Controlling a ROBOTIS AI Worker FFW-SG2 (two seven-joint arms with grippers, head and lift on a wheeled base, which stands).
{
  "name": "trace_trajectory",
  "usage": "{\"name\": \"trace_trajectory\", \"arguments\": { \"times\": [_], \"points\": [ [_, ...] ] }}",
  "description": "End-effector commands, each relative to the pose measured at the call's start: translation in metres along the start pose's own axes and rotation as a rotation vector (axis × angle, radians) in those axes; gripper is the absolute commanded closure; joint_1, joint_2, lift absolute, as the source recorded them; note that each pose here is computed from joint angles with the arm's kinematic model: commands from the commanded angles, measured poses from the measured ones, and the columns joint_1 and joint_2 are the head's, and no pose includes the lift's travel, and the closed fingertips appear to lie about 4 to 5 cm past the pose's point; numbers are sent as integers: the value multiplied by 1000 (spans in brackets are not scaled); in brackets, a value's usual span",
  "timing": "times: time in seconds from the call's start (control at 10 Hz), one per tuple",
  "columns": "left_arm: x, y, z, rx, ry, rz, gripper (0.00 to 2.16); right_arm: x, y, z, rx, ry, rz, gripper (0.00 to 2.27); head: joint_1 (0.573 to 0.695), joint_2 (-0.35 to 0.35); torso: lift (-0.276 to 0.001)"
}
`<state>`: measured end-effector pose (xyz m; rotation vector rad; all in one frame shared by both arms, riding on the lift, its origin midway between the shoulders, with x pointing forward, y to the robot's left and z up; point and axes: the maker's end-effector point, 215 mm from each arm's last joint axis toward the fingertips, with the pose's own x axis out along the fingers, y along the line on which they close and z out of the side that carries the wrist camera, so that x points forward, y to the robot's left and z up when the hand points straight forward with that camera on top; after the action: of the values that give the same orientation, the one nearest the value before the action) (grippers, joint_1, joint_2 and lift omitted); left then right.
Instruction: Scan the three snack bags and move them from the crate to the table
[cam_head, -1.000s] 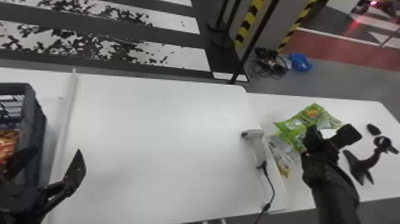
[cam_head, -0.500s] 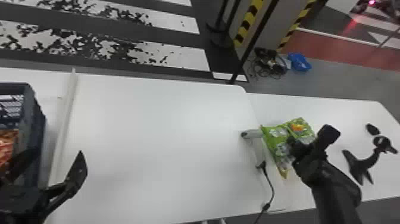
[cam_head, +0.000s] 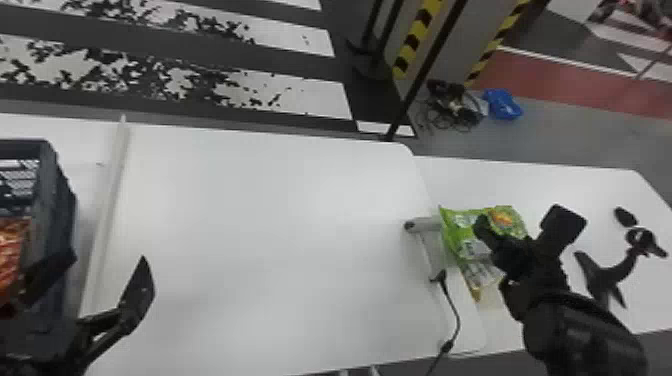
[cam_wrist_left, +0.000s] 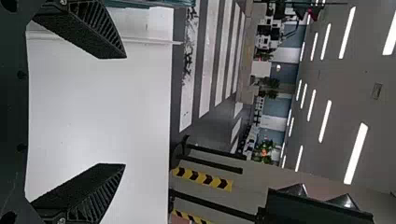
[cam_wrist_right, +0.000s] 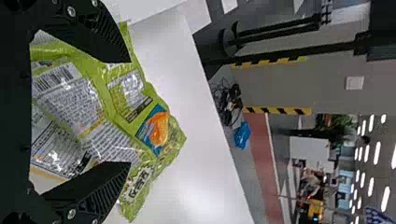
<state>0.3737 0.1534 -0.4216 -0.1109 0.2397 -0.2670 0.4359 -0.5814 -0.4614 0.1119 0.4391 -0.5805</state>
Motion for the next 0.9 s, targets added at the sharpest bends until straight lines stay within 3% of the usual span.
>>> {"name": "trace_trajectory", "arguments": {
  "times": [0.0, 0.2, 0.4, 0.6, 0.8],
  "points": [
    [1, -5, 3, -2, -6, -8, 36, -36, 33, 23, -29, -72, 73, 76, 695, -350, -62],
    [0, -9, 4, -1, -8, -15, 36, -83, 94, 22, -43, -98, 255, 80, 695, -350, -62],
    [0, -14, 6, 0, -10, -21, 36, -119, 157, -4, -75, -86, 356, 80, 695, -350, -62],
    [-4, -17, 11, -3, -17, -24, 36, -169, 217, -12, -77, -189, 467, 80, 695, -336, -62],
    [-11, -21, 20, -7, -28, -27, 36, -215, 250, -23, -61, -248, 544, 80, 695, -233, -62]
  ]
}}
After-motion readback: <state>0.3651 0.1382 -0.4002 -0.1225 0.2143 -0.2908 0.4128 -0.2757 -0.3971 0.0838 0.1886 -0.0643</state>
